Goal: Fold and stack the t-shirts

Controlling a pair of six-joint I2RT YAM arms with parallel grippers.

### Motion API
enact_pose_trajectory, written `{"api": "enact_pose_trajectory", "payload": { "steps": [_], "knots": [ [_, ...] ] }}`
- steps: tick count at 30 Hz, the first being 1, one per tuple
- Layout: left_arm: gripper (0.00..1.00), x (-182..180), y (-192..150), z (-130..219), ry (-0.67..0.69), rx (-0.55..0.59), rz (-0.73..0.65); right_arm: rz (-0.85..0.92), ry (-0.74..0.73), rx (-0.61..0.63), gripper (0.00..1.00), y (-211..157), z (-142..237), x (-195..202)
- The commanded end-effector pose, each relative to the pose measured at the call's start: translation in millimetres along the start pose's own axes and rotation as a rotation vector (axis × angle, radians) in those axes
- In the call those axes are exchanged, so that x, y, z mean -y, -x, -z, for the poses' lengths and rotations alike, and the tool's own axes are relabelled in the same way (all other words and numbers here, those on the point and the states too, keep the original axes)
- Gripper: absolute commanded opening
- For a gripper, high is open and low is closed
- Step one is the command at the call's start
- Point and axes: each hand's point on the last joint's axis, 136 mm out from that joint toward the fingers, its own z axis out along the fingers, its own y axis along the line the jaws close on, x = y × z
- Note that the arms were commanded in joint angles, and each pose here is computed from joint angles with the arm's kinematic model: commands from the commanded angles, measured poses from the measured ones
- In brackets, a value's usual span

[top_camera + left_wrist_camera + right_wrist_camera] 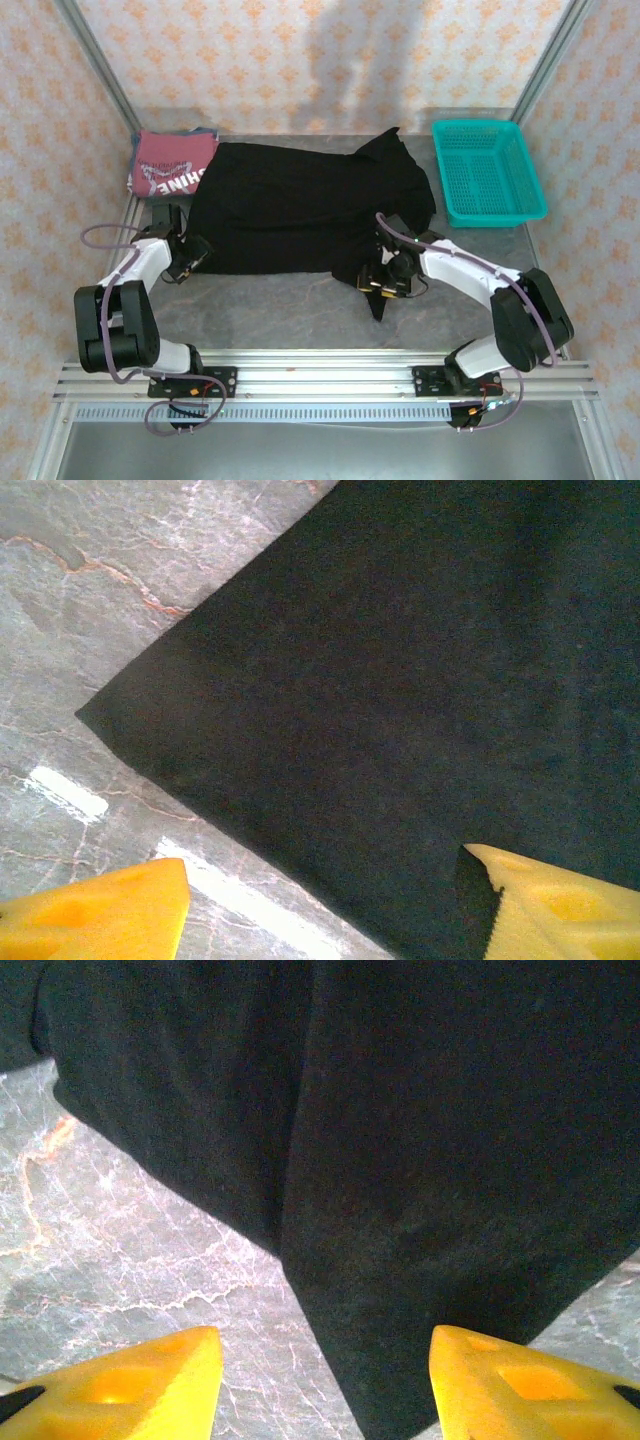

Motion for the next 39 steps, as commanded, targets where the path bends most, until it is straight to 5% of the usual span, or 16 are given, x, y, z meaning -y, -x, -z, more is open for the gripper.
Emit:
{"api": "enact_pose_trajectory", "payload": {
  "steps": [1, 22, 25, 30, 36, 39],
  "knots": [
    [0.70, -8.4, 4.3, -5.8, 0.005, 0.023, 0.032, -0.024, -0.045, -0.010, 0.57, -11.2, 2.4, 10.2],
    [0.65, -24.6, 49.8, -19.6, -0.022, 0.127, 0.118, -0.031, -0.051, -0.022, 0.60, -30.0, 5.4, 14.0],
    [0.56, -18.4, 53.5, -33.4, -0.053, 0.117, 0.133, -0.034, -0.057, -0.019, 0.60, -28.9, 1.9, 15.4],
    [0.29, -18.7, 50.7, -50.6, -0.054, 0.089, 0.141, -0.044, -0.126, -0.006, 0.58, -23.4, -3.6, 26.3],
    [0.00, -15.5, 51.6, -48.3, -0.062, 0.080, 0.129, -0.064, -0.208, 0.097, 0.43, 12.9, -11.9, 28.5],
    [0.00, -12.4, 53.2, -43.0, -0.072, 0.088, 0.115, -0.082, -0.212, 0.144, 0.29, 32.5, -11.1, 23.2]
  ]
}}
